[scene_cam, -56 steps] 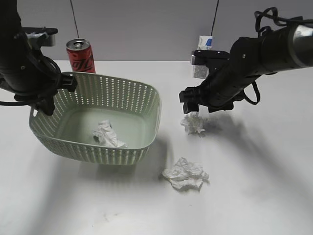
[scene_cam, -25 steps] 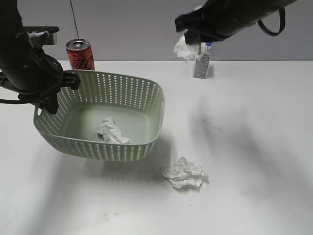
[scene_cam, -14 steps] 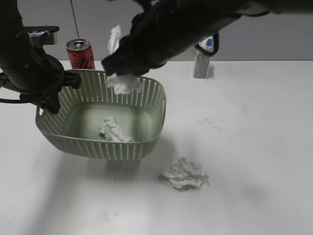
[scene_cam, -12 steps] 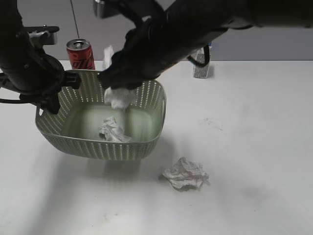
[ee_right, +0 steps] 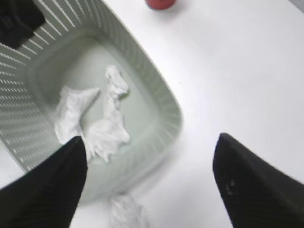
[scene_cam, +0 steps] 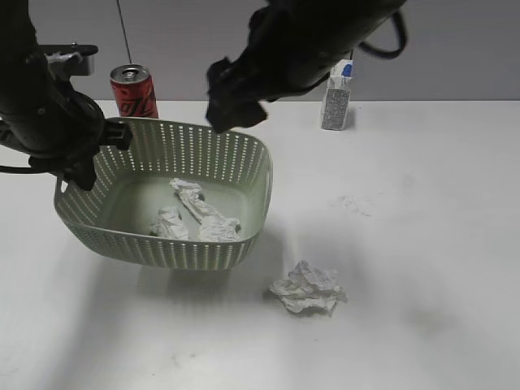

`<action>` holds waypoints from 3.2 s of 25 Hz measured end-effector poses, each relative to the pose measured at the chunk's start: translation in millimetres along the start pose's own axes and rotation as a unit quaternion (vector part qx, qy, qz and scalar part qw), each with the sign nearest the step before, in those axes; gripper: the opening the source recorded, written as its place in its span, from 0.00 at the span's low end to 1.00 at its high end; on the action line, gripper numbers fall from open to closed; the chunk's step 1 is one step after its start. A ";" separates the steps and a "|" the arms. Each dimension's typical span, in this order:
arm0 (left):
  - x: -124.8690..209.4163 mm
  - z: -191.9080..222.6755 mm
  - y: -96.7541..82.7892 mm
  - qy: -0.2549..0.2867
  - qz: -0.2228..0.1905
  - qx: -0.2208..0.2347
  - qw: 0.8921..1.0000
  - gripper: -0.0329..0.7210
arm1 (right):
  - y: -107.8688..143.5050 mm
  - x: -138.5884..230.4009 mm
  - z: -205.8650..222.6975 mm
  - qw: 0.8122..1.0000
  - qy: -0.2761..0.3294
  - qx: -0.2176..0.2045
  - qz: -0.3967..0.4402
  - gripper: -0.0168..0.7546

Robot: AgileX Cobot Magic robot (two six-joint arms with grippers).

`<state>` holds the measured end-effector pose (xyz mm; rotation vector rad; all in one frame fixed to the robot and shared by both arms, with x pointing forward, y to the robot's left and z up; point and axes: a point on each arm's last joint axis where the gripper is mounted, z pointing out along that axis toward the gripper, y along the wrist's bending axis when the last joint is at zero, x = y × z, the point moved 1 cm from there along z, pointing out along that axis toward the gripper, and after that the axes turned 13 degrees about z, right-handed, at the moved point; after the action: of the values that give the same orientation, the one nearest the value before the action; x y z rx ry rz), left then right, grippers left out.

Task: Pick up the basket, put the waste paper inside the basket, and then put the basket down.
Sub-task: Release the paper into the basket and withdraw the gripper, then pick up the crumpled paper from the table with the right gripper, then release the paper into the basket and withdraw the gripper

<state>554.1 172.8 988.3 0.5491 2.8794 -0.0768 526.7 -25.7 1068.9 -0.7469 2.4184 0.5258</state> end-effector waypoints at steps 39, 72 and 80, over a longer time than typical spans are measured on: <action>2.4 0.0 27.9 0.006 -0.058 0.008 0.998 0.04 | -63.3 191.3 83.9 0.991 0.077 0.084 0.069 0.04; -13.6 14.7 -1.9 -0.044 -0.030 0.047 0.997 0.04 | 6.4 15.5 66.8 1.000 -0.021 0.012 -0.010 0.83; -14.1 15.7 -2.7 -0.045 -0.034 0.051 0.997 0.04 | -49.2 -29.5 30.1 0.994 -0.065 0.047 0.078 0.80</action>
<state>568.9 163.8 976.0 0.4530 2.8183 -0.2541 588.7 -36.8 1053.6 -0.4722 2.3732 0.4998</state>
